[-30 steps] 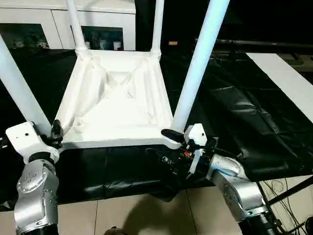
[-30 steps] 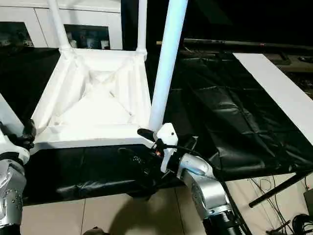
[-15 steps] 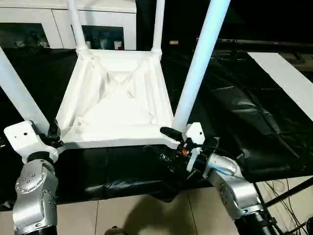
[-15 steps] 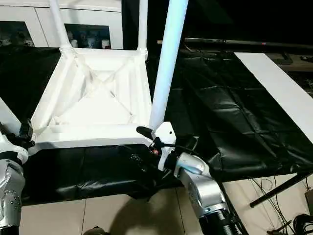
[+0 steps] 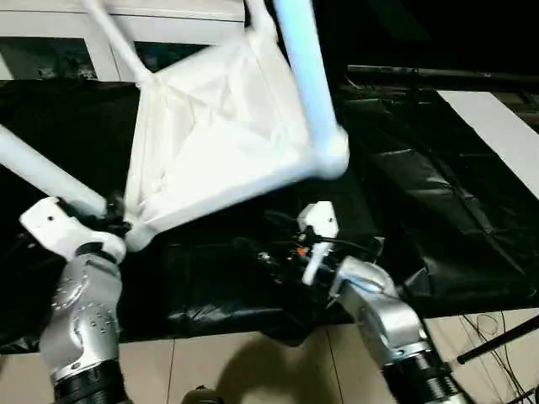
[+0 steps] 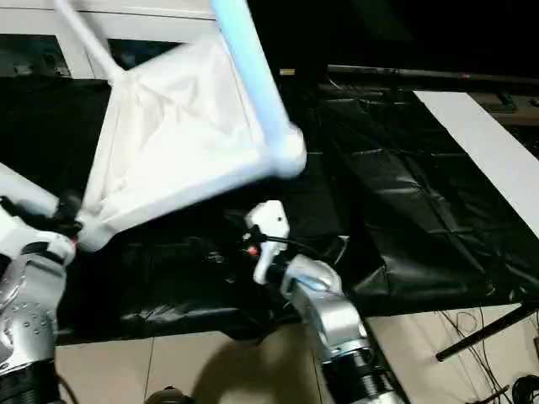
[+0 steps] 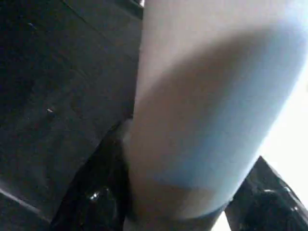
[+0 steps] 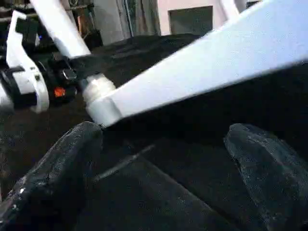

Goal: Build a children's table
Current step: Flip table

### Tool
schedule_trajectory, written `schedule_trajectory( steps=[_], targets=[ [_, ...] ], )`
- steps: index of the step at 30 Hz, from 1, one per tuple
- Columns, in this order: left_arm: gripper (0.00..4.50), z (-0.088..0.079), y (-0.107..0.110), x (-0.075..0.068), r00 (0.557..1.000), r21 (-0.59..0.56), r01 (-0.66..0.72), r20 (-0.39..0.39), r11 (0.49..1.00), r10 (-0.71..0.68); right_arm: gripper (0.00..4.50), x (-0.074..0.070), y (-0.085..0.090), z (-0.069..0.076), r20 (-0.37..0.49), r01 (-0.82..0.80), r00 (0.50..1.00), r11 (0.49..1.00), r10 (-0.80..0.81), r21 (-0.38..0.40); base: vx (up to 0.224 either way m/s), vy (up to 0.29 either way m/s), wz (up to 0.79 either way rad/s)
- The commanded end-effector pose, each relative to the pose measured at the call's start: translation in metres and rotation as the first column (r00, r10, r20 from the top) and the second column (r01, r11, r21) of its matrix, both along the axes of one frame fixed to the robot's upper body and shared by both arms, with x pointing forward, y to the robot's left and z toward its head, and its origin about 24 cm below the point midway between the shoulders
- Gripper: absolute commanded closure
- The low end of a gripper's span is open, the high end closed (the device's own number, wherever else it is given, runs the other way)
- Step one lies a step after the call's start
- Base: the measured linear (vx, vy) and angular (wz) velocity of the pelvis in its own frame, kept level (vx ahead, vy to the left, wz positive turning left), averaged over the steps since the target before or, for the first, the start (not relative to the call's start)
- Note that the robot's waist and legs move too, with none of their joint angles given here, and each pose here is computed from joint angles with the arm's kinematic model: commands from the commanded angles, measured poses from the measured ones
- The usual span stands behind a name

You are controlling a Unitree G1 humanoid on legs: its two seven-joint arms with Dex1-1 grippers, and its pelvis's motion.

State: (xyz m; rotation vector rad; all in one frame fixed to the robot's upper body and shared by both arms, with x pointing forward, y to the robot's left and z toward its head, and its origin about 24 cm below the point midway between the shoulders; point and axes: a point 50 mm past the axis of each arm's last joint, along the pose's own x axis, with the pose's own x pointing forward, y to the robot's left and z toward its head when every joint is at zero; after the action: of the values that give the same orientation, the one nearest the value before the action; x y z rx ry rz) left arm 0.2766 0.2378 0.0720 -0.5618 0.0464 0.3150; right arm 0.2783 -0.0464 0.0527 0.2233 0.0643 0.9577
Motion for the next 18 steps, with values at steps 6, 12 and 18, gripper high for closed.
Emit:
schedule_trajectory(
  steps=[6, 12, 18],
  targets=[
    [2.26, -0.015, -0.027, 0.000, 0.994, -0.087, 0.097, -0.047, 0.991, -0.101, 0.00, 0.021, -0.008, 0.005, -0.144, 0.230, 0.968, 0.957, -0.206, 0.176, 0.000, 0.000, 0.00],
    [2.26, -0.020, -0.038, 0.001, 0.991, -0.127, 0.117, -0.048, 0.985, -0.123, 0.00, 0.042, -0.009, 0.007, -0.312, 0.373, 0.909, 0.875, -0.278, 0.307, 0.000, 0.000, 0.00],
    [2.26, -0.024, -0.047, -0.001, 0.987, -0.148, 0.140, -0.052, 0.979, -0.150, 0.00, 0.057, -0.004, 0.015, -0.419, 0.435, 0.871, 0.800, -0.258, 0.412, 0.000, 0.000, 0.00]
  ],
)
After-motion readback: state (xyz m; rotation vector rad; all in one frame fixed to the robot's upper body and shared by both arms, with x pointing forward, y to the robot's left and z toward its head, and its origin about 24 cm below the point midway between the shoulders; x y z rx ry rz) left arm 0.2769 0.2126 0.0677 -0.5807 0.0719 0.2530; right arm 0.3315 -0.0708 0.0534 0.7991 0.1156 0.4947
